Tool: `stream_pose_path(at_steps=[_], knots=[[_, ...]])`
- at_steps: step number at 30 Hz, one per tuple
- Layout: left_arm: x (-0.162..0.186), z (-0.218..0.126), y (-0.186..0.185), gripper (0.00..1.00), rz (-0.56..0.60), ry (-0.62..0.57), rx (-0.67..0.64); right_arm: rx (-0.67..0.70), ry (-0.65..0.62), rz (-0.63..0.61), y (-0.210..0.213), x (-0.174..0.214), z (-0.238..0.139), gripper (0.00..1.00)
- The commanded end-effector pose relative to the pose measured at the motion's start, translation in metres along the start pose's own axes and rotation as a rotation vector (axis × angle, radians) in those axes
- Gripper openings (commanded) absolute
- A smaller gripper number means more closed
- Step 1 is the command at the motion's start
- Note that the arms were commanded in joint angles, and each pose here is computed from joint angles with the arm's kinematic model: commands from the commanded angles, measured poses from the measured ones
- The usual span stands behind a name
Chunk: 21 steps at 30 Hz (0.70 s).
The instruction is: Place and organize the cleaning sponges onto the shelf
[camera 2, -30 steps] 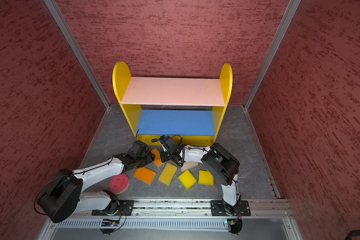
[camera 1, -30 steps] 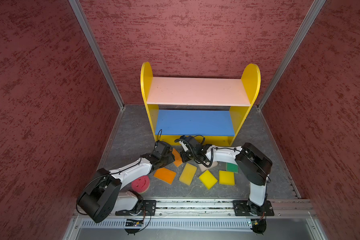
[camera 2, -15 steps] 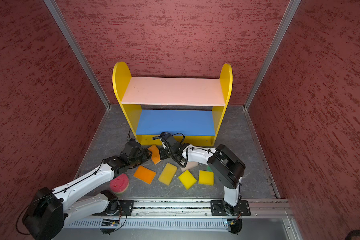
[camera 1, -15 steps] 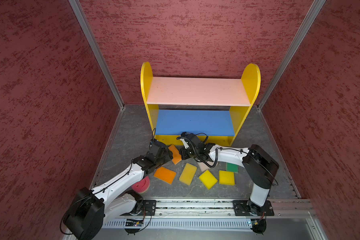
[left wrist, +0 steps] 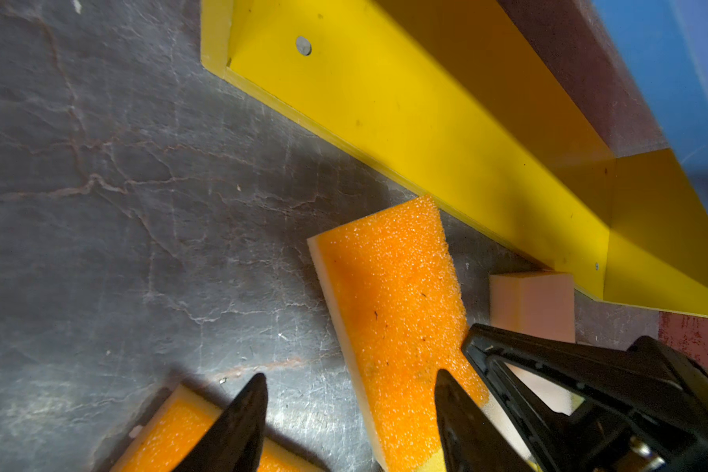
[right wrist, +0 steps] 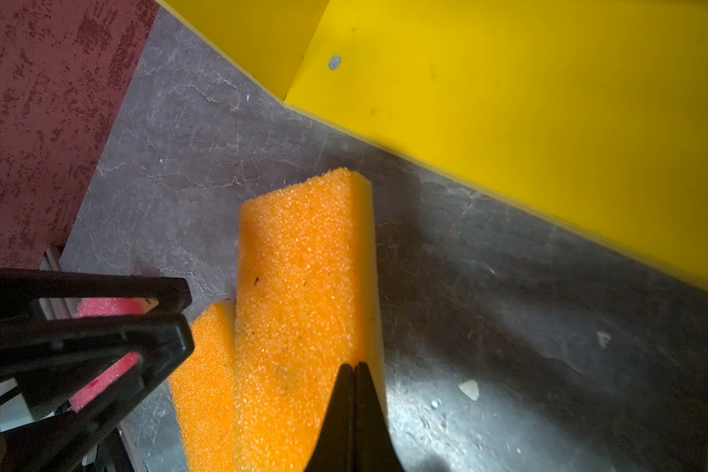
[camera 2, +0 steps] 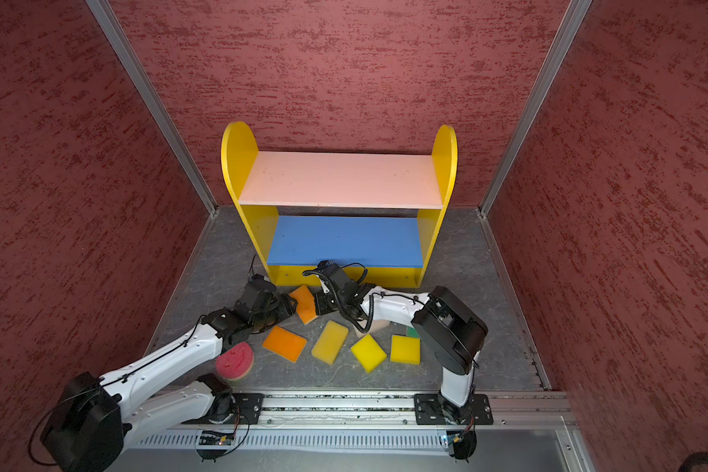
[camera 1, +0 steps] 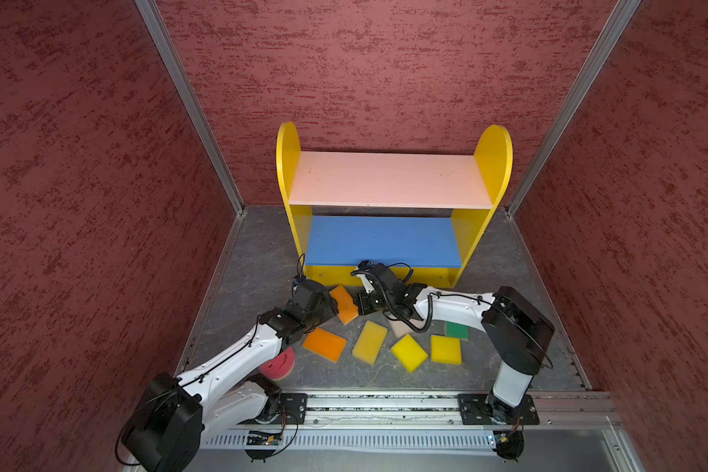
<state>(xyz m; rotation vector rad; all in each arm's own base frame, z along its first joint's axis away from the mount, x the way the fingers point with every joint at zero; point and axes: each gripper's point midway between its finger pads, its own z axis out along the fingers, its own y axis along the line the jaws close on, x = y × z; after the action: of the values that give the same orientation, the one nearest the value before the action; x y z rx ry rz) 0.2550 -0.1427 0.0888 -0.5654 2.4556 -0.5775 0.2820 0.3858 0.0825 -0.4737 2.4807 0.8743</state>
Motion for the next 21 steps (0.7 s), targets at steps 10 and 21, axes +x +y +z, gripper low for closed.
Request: stream_pose_path(at_steps=[10, 21], knots=[[0.002, 0.005, 0.007, 0.65, -0.004, 0.008, -0.034, -0.033, 0.035, 0.001, 0.003, 0.011, 0.019, 0.0], [0.002, 0.003, 0.006, 0.65, 0.003, 0.018, -0.045, 0.0, 0.033, 0.021, -0.006, 0.014, 0.025, 0.35]])
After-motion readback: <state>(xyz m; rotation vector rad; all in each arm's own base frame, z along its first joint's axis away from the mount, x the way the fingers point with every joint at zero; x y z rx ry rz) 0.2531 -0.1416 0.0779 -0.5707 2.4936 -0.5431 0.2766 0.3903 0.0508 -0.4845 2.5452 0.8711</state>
